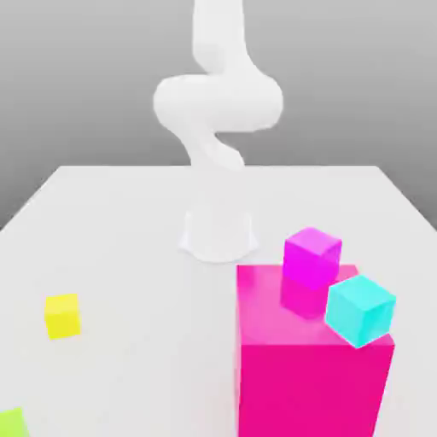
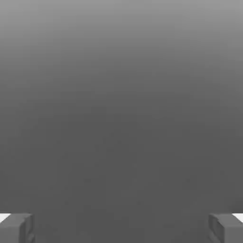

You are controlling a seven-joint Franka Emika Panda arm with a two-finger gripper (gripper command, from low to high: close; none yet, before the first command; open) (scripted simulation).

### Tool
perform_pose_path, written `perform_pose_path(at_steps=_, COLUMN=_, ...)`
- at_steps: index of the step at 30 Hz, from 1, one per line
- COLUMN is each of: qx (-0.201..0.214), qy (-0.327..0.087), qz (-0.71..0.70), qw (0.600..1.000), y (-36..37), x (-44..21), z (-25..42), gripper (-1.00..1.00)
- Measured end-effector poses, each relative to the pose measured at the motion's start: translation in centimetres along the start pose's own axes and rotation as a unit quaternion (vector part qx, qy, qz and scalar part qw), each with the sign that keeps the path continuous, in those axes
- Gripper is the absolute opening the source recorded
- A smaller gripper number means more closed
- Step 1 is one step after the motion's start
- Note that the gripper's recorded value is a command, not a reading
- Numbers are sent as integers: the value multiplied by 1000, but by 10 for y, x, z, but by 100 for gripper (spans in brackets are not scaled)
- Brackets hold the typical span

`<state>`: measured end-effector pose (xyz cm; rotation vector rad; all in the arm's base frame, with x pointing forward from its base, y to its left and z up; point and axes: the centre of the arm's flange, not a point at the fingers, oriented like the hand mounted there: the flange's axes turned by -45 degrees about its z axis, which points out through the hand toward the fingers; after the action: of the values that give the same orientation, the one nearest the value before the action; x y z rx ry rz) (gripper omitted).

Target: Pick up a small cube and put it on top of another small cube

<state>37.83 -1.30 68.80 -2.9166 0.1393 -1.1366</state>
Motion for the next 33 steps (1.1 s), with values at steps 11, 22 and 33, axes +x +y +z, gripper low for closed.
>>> perform_pose_path(at_steps=11, qx=-66, qy=-118, qz=162, qw=977, y=77, x=2, z=177, gripper=0)
perform_pose_path(at_steps=22, qx=-136, qy=-220, qz=326, qw=909, y=182, x=-71, z=339, gripper=0)
perform_pose_path(at_steps=33, qx=-196, qy=-301, qz=459, qw=813, y=265, x=-208, z=473, gripper=0)
